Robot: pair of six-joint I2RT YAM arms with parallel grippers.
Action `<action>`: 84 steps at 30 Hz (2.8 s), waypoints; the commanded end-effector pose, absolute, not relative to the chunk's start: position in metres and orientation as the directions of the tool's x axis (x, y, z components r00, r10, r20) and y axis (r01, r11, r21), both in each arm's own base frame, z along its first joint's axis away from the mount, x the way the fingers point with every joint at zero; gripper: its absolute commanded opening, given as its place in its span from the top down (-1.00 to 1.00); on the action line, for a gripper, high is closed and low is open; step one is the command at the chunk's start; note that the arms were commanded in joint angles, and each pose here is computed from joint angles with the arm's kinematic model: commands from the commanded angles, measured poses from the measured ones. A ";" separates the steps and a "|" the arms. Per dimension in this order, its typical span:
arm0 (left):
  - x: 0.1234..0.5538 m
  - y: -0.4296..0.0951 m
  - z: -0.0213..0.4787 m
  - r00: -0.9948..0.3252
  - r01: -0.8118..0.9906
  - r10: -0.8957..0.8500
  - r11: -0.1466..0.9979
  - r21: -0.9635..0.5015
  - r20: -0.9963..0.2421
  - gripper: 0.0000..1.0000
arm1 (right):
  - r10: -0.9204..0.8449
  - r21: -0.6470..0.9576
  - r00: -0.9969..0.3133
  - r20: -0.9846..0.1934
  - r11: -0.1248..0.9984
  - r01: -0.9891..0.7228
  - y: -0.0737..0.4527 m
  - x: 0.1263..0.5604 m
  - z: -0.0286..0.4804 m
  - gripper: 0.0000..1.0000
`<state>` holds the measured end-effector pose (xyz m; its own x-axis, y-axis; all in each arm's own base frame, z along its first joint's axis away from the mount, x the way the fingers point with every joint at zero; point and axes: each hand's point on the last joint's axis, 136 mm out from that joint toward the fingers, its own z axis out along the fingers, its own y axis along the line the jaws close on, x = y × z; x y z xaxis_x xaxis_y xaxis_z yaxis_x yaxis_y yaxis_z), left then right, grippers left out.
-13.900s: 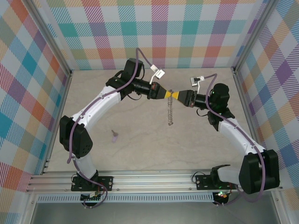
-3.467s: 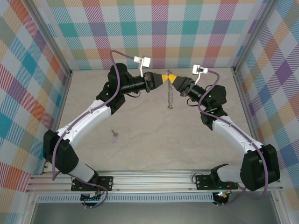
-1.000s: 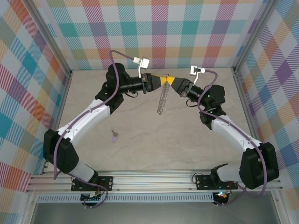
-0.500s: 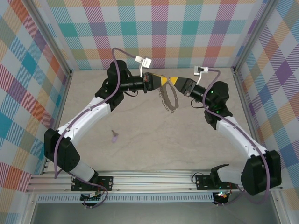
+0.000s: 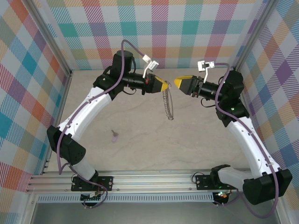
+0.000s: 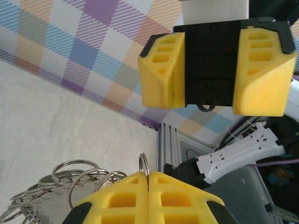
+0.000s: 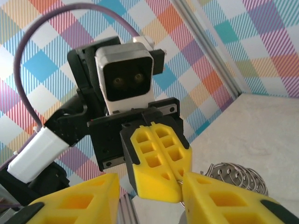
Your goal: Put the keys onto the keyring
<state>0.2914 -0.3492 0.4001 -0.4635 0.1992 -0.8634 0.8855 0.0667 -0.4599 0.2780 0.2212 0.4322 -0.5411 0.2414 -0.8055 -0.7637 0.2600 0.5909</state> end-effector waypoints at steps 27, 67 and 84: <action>0.268 -0.344 0.423 -0.400 0.905 0.227 -0.052 -0.421 -0.888 1.00 | 0.158 0.622 -0.602 -0.783 0.161 -0.766 0.245 0.269 0.404 0.54; 0.315 -0.306 0.445 -0.536 0.801 -0.221 0.172 -0.573 -0.815 0.00 | 0.371 0.539 -0.438 -0.819 0.235 -0.809 0.229 0.276 0.426 1.00; 0.284 -0.338 0.448 -0.546 0.831 -0.163 0.017 -0.556 -0.822 0.34 | 0.448 0.501 -0.391 -0.804 0.158 -0.851 0.232 0.282 0.451 1.00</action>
<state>0.2919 -0.3315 0.4418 -0.5637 -0.1689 -0.8085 0.8123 0.0640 -0.5797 0.2917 0.2331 0.4249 -0.4583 0.4086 -0.7893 -0.8004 0.1965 0.5664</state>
